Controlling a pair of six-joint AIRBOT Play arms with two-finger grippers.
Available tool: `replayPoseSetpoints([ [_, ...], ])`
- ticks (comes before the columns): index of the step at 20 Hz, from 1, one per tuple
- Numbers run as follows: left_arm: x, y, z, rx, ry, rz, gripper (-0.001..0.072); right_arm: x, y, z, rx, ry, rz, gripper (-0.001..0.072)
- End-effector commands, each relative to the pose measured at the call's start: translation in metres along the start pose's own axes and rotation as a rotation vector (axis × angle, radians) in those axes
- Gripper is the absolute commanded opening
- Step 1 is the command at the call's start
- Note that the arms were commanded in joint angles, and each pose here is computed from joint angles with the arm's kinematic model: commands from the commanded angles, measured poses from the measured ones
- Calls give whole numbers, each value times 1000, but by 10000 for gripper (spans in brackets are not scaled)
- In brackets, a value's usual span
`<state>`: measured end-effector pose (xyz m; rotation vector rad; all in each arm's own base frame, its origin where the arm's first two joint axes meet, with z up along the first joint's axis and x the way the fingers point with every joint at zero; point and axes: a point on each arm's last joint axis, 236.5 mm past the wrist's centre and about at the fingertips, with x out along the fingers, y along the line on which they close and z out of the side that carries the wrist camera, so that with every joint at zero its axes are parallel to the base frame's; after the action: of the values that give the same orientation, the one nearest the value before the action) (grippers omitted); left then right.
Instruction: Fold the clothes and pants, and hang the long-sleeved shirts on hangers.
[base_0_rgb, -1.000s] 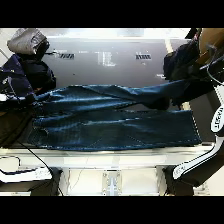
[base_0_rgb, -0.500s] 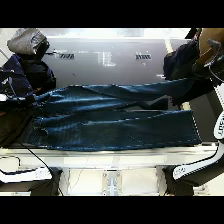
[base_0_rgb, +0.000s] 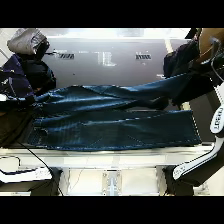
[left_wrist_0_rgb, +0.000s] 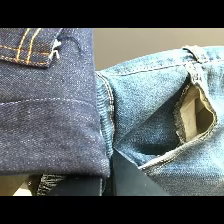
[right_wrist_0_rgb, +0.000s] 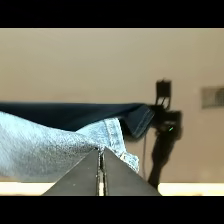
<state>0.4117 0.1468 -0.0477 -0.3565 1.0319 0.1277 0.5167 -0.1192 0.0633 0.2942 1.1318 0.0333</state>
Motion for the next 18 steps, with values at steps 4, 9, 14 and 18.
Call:
replayPoseSetpoints([
  [4,0,-3,-7,0,30,-13,25,92,-12,79,200,-310,122,698],
  [9,-1,-3,-11,6,48,-14,25,67,-34,46,129,-166,30,685],
  [14,-1,-3,-17,15,71,-13,25,86,-25,-108,45,383,131,444],
  [18,-1,-2,-22,26,95,-10,25,64,-2,-106,24,328,188,413],
])
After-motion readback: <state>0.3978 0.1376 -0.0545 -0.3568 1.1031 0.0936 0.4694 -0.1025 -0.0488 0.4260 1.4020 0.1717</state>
